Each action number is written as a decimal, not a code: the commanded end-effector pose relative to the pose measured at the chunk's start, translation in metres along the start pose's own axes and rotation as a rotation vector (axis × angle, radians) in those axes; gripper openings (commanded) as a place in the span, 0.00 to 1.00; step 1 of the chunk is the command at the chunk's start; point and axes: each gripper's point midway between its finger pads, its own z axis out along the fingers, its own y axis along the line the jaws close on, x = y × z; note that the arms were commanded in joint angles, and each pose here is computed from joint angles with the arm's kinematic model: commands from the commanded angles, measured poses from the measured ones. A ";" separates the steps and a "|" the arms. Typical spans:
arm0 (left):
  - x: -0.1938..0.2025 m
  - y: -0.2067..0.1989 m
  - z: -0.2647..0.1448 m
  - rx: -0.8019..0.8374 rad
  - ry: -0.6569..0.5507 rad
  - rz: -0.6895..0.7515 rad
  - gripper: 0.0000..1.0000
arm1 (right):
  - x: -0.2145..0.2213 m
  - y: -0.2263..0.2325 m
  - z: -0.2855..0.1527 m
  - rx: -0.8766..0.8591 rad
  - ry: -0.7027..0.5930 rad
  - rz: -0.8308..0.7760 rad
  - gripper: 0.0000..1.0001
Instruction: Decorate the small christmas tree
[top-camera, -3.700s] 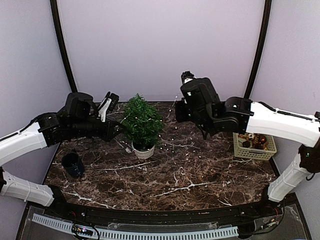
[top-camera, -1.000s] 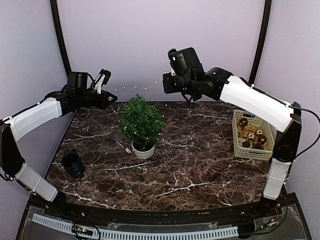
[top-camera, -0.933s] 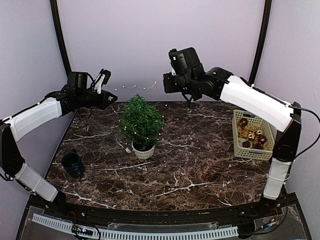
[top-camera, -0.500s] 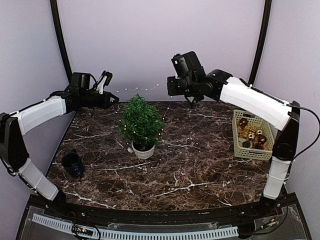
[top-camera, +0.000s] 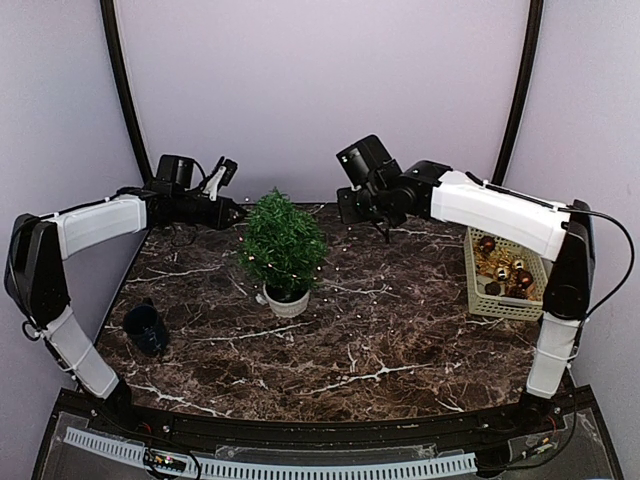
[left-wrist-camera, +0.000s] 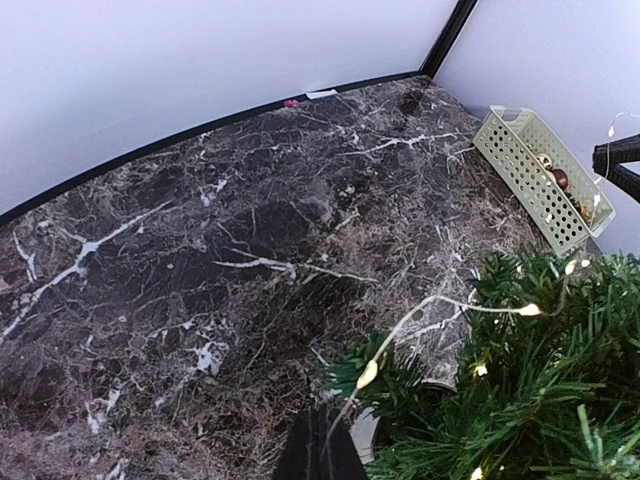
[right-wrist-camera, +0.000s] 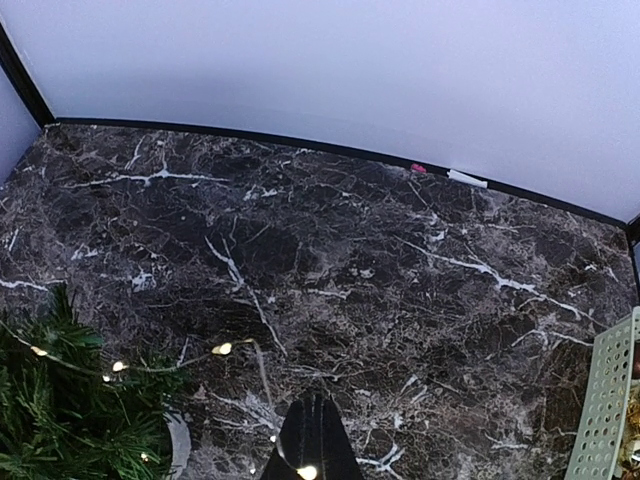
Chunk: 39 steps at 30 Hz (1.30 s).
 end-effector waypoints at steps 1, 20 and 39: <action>0.002 -0.004 0.008 0.058 0.023 0.002 0.00 | 0.017 -0.003 0.005 -0.010 0.048 0.008 0.00; -0.001 -0.015 0.020 0.159 0.037 -0.045 0.00 | 0.042 0.000 -0.038 -0.198 0.088 0.019 0.00; 0.007 -0.027 0.006 0.191 0.072 -0.066 0.28 | 0.072 0.035 -0.061 -0.367 0.150 0.010 0.00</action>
